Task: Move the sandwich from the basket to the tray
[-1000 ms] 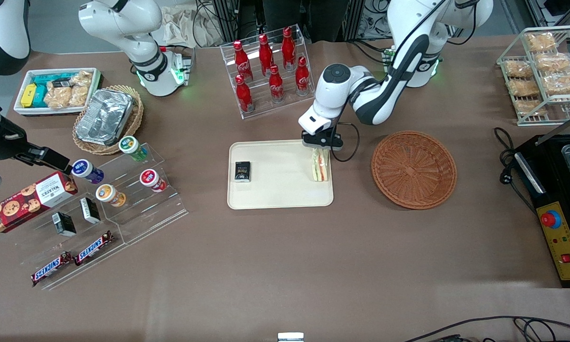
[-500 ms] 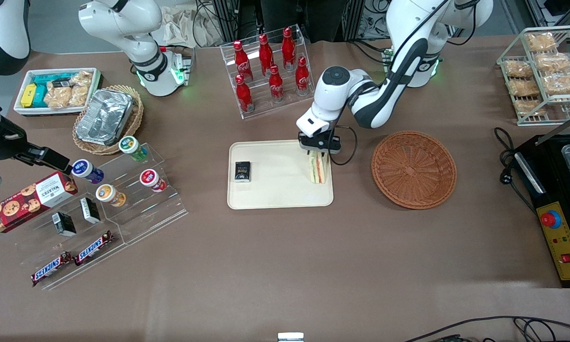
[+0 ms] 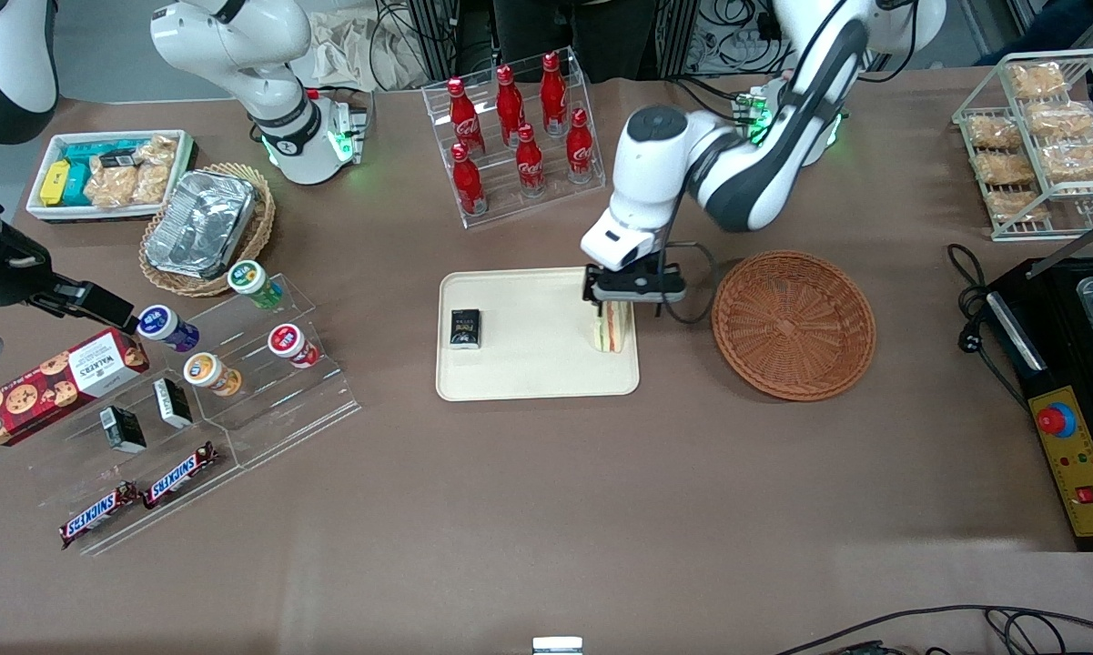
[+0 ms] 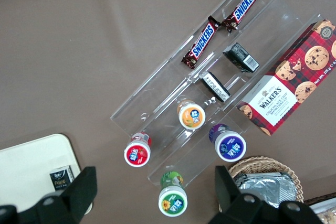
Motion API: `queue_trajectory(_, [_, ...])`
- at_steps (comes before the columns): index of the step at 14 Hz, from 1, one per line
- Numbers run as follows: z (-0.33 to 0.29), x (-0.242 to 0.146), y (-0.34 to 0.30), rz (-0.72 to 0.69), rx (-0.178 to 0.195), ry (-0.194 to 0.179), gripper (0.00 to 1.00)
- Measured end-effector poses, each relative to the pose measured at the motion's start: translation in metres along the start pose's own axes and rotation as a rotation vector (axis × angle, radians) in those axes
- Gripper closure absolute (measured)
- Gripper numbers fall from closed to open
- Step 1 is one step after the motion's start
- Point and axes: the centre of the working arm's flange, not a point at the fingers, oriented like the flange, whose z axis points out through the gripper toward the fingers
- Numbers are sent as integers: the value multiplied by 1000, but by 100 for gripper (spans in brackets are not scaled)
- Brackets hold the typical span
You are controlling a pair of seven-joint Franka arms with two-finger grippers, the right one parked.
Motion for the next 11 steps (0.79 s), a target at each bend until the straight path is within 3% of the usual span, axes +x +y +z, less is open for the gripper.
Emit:
queue_trajectory(2, [-35,27,-15,-45,10,34,0])
queue_trajectory(3, [-50,40,-26,-59,12,30,0])
queue_trajectory(8, [-104,109,-87,-35,45,-101,0])
queue_trajectory(11, [-118,134,-125,-30,75,-138,0])
